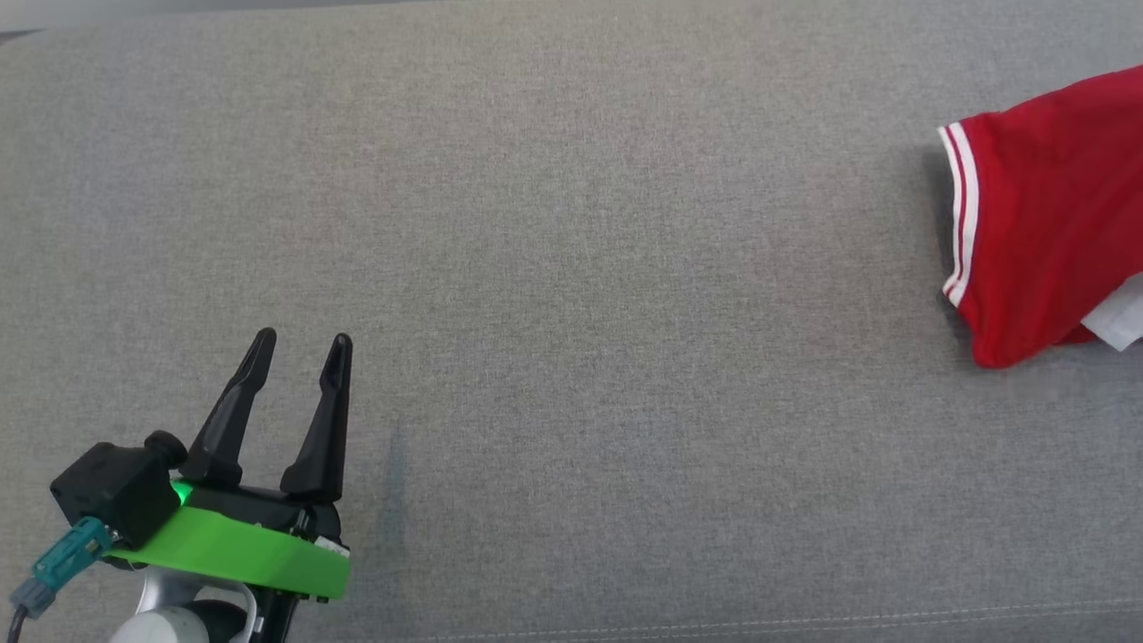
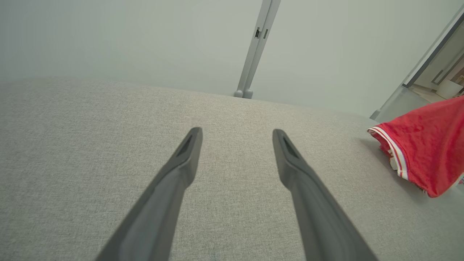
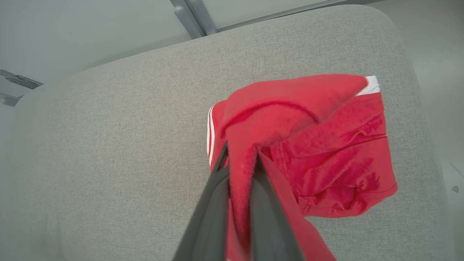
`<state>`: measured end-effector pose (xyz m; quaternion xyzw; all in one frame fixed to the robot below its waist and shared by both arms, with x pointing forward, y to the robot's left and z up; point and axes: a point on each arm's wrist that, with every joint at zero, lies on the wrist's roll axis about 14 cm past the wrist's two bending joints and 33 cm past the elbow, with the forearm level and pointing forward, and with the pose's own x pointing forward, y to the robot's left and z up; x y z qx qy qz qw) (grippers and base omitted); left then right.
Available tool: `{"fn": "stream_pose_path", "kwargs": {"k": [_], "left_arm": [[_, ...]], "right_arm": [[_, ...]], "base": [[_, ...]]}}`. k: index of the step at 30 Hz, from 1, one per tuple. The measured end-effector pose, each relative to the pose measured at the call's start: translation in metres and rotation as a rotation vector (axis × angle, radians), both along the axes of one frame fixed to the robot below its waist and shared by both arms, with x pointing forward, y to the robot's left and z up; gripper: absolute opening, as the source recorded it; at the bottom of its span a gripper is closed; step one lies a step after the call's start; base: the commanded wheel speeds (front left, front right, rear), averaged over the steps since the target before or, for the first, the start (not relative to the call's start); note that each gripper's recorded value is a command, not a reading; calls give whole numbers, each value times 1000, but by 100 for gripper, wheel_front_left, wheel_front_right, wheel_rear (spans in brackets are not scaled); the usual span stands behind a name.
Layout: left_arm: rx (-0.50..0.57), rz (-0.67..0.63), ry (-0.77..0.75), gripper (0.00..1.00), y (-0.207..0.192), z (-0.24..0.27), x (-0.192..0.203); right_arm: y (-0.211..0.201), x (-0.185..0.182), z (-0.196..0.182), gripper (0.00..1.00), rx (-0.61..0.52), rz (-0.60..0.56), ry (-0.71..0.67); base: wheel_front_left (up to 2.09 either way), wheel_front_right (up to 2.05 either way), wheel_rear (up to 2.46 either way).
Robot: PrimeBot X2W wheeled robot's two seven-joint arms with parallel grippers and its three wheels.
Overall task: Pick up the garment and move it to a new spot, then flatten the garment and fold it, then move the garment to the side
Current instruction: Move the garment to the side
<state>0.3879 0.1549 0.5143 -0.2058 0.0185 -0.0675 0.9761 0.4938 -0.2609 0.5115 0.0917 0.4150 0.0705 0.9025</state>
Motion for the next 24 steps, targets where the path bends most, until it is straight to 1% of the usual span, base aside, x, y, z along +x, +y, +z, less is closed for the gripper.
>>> {"fn": "stream_pose_path", "kwargs": {"k": [8,11,15,21,22,23,24], "left_arm": [[25,9,51,100,6,-20,16],[27,10,64,100,6,-25,23],[24,-6,79,100,1,-32,30],[23,-33,107,100,-7,-42,38],[21,-41,115,100,-9,-44,39],[20,-47,119,100,-11,-45,40],[18,-53,122,100,-13,-46,42]], "right_arm": [[-17,19,-25,0,12,-68,33],[-27,19,-38,0,-8,-97,62],[-54,14,-50,0,-59,-164,86],[-103,9,-50,0,-121,-301,53],[-111,9,-49,4,-147,-319,39],[-120,10,-48,31,-171,-339,17],[-129,11,-46,55,-197,-358,-9]], "base": [[0,0,0],[0,0,0],[0,0,0],[0,0,0],[0,0,0],[0,0,0],[0,0,0]]}}
